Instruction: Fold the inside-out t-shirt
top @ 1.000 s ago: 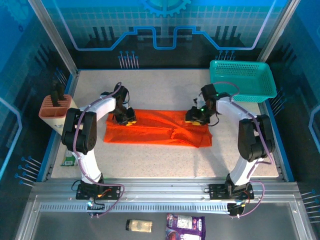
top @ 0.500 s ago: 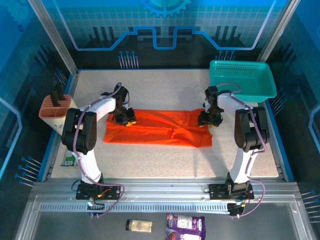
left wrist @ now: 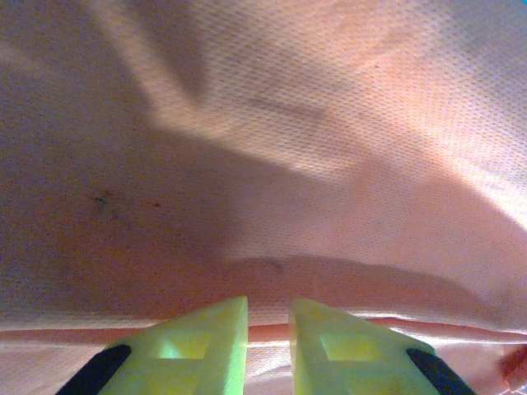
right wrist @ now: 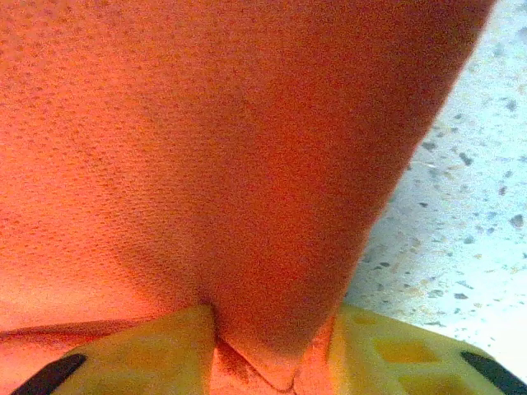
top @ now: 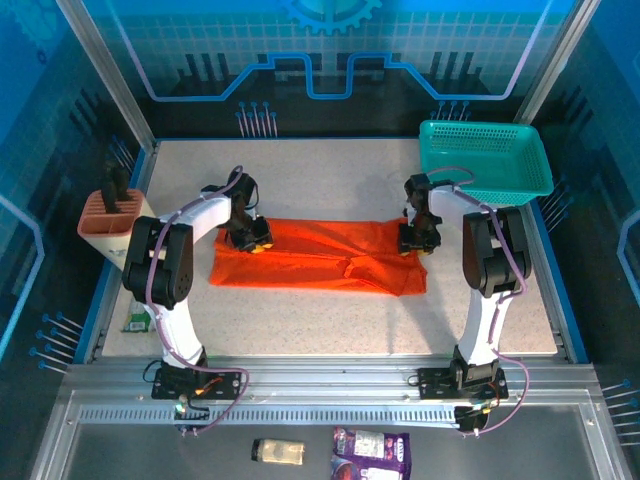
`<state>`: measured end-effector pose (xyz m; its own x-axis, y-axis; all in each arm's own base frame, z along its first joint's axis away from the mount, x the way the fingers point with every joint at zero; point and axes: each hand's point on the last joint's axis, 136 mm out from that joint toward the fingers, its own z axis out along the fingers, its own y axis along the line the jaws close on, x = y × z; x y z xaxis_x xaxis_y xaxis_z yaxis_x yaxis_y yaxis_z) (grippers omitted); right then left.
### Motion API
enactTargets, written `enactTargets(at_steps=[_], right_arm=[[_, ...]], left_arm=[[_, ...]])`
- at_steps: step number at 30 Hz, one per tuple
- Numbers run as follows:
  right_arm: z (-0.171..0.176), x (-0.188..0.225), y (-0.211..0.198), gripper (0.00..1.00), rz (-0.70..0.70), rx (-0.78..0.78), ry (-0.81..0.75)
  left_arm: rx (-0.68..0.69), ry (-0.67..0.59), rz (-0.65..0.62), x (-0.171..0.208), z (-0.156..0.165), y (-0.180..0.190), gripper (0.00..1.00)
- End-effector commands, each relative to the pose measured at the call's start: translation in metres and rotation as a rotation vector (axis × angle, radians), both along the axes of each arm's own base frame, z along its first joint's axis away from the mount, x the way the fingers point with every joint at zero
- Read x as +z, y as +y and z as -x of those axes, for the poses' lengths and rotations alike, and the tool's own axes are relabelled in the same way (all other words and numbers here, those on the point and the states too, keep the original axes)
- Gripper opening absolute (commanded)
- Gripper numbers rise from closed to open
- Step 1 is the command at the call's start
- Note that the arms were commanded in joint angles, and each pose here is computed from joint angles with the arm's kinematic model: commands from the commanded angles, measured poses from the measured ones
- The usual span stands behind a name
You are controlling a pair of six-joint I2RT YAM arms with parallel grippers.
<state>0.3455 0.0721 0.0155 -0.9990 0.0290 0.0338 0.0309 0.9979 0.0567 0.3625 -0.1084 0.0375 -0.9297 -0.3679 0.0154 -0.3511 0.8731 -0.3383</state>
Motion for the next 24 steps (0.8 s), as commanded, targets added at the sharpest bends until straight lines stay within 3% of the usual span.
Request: enactTargets(at_steps=[1,14,19,24], right_arm=[[0.015,-0.009,0.006,0.34,-0.026,0.003,0.049],[0.015,0.03,-0.001,0.01,-0.001,0.025,0.005],[0.028,0.048,-0.019,0.0,0.061,0.053,0.03],[0.042,0.065,-0.064,0.0,0.234,0.04,0.087]], left_arm=[[0.004,-0.015,0.0,0.01,0.003,0.002,0.21],[0.03,-0.029,-0.062,0.013,0.004,0.024,0.21],[0.063,-0.037,-0.109,0.019,0.004,0.05,0.2],[0.088,0.002,-0.125,0.015,0.013,0.071,0.19]])
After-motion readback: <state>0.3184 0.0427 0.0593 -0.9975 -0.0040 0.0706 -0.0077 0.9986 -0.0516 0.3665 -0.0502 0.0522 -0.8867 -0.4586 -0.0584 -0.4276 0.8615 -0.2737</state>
